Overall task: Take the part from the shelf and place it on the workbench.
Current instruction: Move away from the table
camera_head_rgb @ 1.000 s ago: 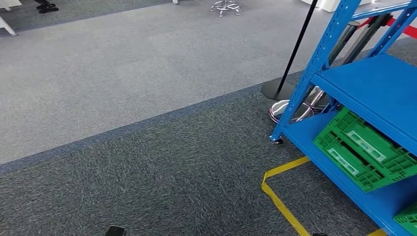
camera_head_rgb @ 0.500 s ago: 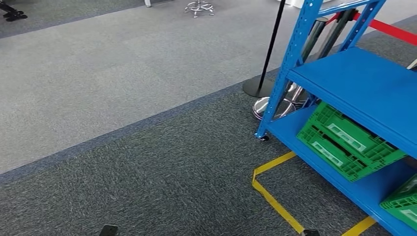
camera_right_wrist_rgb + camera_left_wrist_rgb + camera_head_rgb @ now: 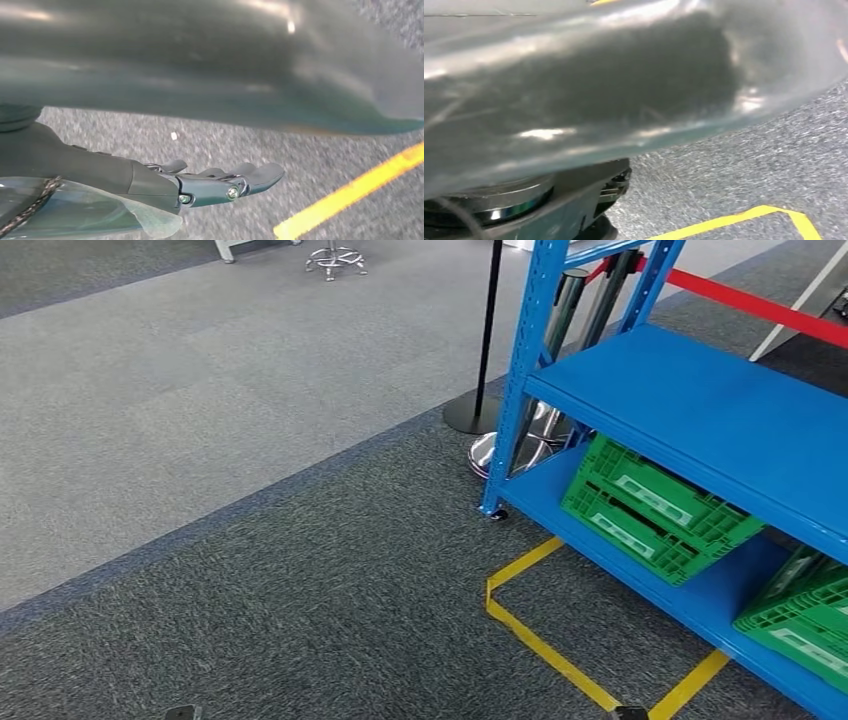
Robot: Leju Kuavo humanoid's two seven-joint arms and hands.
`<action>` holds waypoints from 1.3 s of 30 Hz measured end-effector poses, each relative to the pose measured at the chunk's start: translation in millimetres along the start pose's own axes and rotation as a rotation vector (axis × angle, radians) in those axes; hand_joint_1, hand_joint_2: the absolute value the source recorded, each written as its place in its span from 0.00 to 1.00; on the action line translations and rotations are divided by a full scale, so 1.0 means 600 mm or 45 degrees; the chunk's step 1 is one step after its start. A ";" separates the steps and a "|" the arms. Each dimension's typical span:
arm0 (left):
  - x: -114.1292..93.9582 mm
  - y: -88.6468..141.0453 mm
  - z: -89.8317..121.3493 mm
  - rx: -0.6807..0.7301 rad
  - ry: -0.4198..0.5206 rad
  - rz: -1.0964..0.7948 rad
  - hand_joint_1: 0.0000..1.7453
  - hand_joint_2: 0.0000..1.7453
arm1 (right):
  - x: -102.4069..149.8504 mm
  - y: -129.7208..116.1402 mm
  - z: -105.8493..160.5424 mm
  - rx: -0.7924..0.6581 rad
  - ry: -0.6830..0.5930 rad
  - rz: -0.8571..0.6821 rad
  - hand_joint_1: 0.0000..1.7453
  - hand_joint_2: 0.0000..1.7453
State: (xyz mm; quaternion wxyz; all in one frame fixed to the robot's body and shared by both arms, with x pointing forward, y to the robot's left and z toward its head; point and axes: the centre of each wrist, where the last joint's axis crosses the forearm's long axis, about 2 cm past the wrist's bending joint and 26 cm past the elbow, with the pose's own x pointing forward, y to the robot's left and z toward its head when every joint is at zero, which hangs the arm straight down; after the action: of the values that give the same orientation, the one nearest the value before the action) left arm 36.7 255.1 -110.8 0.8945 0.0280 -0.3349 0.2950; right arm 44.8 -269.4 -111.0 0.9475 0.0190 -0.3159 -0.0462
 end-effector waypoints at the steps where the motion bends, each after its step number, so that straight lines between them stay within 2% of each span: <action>1: 0.001 -0.001 -0.001 -0.003 -0.006 -0.004 0.00 0.00 | -0.002 0.001 0.001 0.001 0.000 -0.004 0.00 0.00; 18: 0.007 -0.002 -0.005 0.001 -0.041 -0.155 0.00 0.00 | -0.007 0.003 0.004 0.010 0.008 -0.008 0.00 0.00; 29: 0.006 0.015 -0.004 0.039 -0.003 -0.186 0.00 0.00 | -0.002 0.008 0.001 0.026 0.004 -0.009 0.00 0.00; 39: 0.007 0.020 -0.004 0.060 0.031 -0.310 0.00 0.00 | 0.001 0.010 -0.001 0.028 0.010 -0.003 0.00 0.00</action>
State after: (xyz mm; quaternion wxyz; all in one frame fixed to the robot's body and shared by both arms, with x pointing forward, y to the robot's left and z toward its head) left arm 34.0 267.7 -111.7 0.9267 0.0859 -0.3111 0.1924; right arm 46.1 -263.6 -110.5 0.9483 0.0300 -0.3128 -0.0439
